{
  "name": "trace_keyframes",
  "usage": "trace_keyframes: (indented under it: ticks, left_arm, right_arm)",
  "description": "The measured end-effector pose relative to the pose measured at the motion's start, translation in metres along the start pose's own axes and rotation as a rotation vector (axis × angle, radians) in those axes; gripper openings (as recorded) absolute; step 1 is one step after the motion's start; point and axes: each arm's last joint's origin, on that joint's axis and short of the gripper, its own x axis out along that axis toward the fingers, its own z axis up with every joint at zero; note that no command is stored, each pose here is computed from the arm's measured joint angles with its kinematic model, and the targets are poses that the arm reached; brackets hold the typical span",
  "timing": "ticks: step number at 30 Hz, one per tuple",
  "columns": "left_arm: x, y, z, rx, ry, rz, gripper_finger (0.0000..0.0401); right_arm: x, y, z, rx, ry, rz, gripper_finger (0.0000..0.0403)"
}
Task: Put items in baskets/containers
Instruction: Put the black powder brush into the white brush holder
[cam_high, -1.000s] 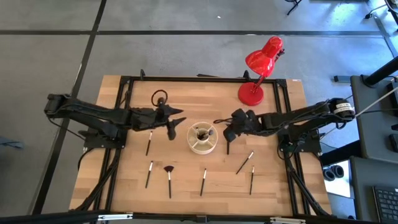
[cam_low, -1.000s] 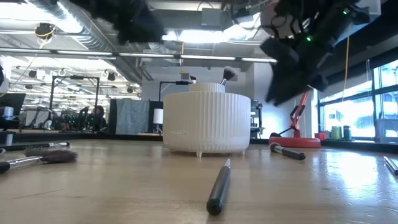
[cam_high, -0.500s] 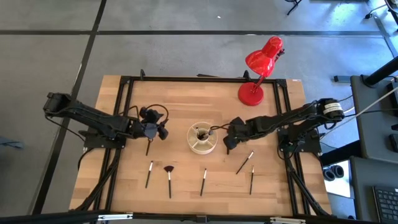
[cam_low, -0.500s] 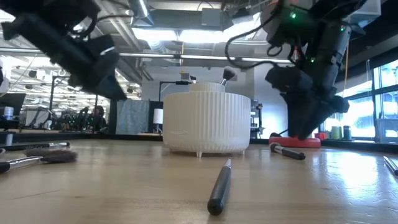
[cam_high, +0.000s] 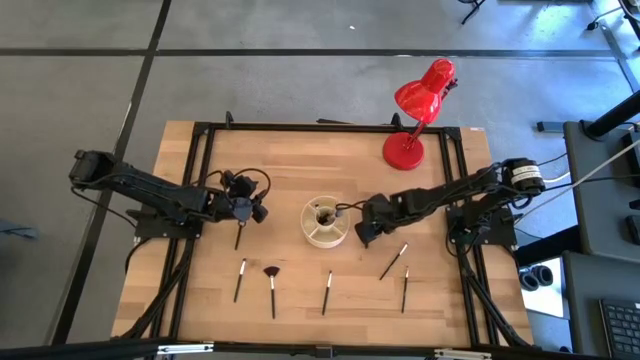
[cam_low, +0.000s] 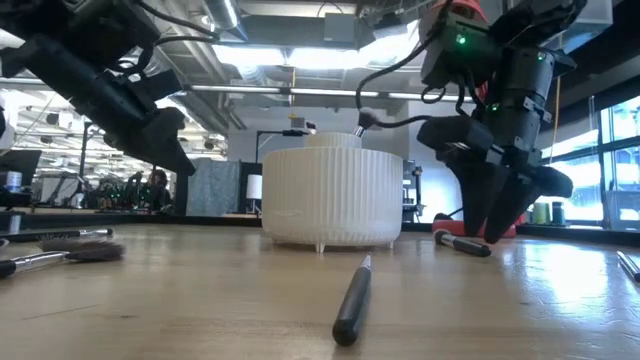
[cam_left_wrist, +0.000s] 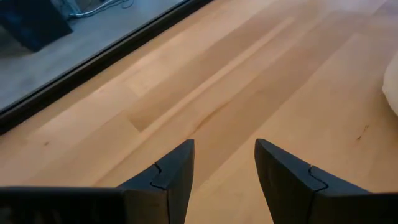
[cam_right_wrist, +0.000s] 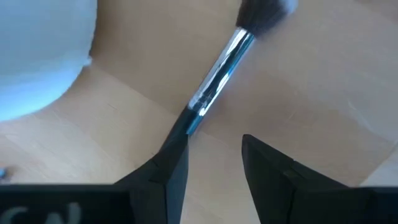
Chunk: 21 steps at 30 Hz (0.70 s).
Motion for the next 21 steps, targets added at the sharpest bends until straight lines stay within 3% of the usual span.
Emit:
trace_keyframes:
  ticks: [14, 21]
  left_arm:
    - [0.002, 0.002, 0.001, 0.006, 0.002, 0.014, 0.0164]
    - [0.002, 0.002, 0.001, 0.017, -0.002, 0.021, 0.0164]
  right_arm:
    - [-0.001, -0.009, 0.03, 0.053, -0.27, -0.081, 0.0149]
    - [0.017, -0.003, 0.03, 0.056, -0.27, -0.065, 0.0149]
